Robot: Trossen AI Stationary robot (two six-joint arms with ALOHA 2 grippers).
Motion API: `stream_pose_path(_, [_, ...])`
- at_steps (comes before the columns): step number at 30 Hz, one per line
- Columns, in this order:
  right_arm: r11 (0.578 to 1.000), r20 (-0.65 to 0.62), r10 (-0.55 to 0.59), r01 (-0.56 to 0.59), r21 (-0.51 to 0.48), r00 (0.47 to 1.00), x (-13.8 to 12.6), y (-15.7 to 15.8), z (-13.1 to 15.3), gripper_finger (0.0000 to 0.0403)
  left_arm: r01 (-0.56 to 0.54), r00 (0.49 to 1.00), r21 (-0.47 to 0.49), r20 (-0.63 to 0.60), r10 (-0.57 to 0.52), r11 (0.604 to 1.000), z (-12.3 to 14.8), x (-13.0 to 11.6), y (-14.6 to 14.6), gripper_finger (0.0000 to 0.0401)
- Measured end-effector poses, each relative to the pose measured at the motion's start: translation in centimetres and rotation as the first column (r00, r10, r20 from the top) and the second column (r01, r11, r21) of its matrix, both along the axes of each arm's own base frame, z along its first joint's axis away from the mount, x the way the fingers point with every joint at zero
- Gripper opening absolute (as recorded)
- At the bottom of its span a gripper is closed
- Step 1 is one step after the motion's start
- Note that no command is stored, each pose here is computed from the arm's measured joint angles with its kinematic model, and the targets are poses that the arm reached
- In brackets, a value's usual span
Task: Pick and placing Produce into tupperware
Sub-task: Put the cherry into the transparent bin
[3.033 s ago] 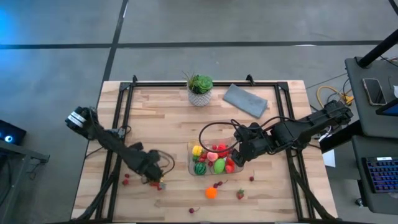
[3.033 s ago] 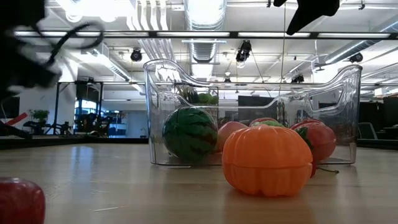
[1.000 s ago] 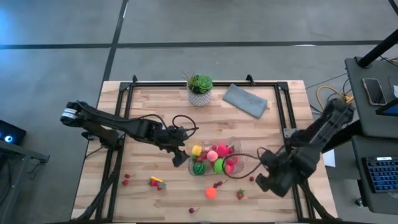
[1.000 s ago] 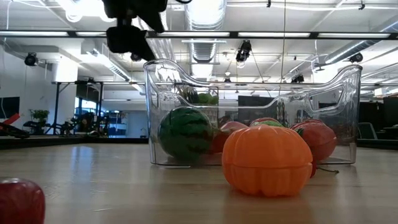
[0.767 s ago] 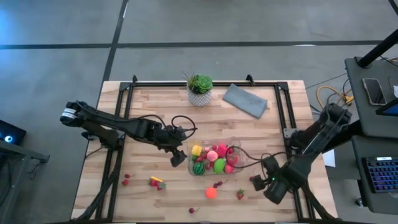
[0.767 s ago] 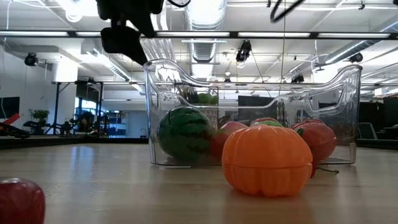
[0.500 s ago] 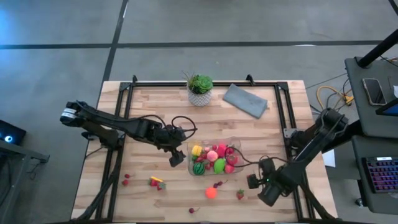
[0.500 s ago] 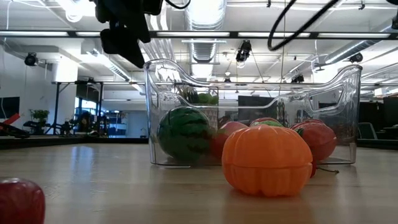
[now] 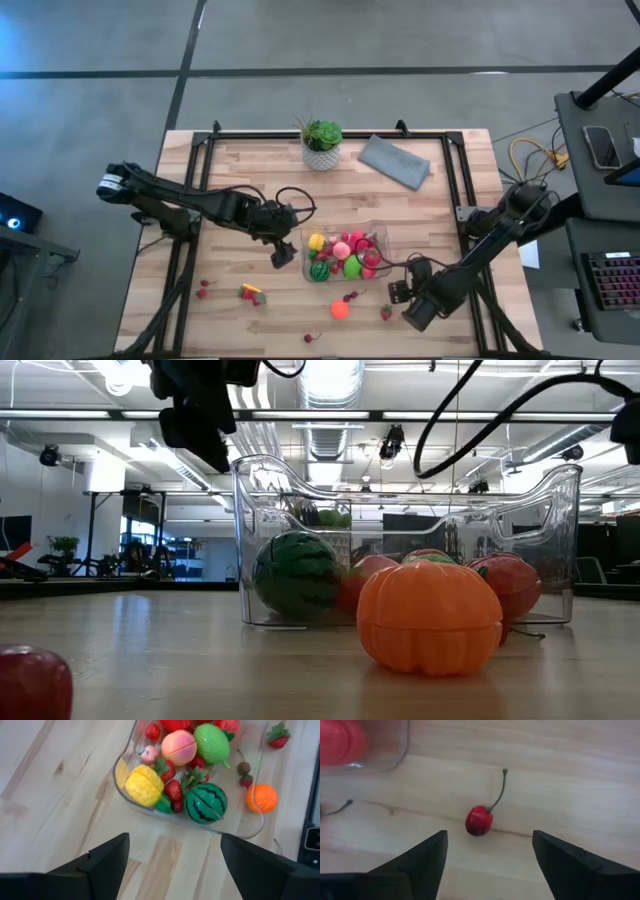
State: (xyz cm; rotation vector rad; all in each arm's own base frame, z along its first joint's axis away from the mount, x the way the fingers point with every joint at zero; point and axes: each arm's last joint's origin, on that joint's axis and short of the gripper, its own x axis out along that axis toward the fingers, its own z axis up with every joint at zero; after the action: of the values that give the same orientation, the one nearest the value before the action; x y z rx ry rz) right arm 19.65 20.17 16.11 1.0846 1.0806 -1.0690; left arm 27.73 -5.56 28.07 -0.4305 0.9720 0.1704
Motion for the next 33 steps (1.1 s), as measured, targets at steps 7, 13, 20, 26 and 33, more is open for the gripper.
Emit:
stream_pose_path(7, [1.000, -0.020, 0.014, -0.015, -0.021, 1.000, 0.7, -0.1, -1.1, 0.0253, -0.001, 1.000, 0.002, -0.008, 0.001, 1.000, -0.1, -0.1, 0.0, 0.0299])
stream_pose_path(13, [0.998, -0.036, 0.045, -0.046, -0.034, 0.998, 1.3, -0.5, -1.6, 0.0223, -0.001, 1.000, 0.004, -0.016, 0.001, 1.000, -0.1, -0.1, 0.0, 0.0299])
stream_pose_path(20, [0.998, -0.024, 0.060, -0.061, -0.021, 0.998, 1.6, -0.5, -1.5, 0.0182, -0.003, 1.000, 0.008, -0.017, 0.003, 1.000, -0.1, -0.1, 0.0, 0.0299])
stream_pose_path(26, [0.997, -0.027, 0.072, -0.072, -0.018, 0.997, 1.6, -0.5, -1.6, 0.0144, -0.003, 1.000, 0.008, -0.017, 0.003, 1.000, -0.1, -0.1, 0.0, 0.0299])
stream_pose_path(33, [0.996, -0.028, 0.082, -0.082, -0.019, 0.996, 1.5, -0.5, -1.6, 0.0101, -0.013, 1.000, 0.023, -0.014, 0.014, 1.000, -0.1, -0.1, 0.1, 0.0299])
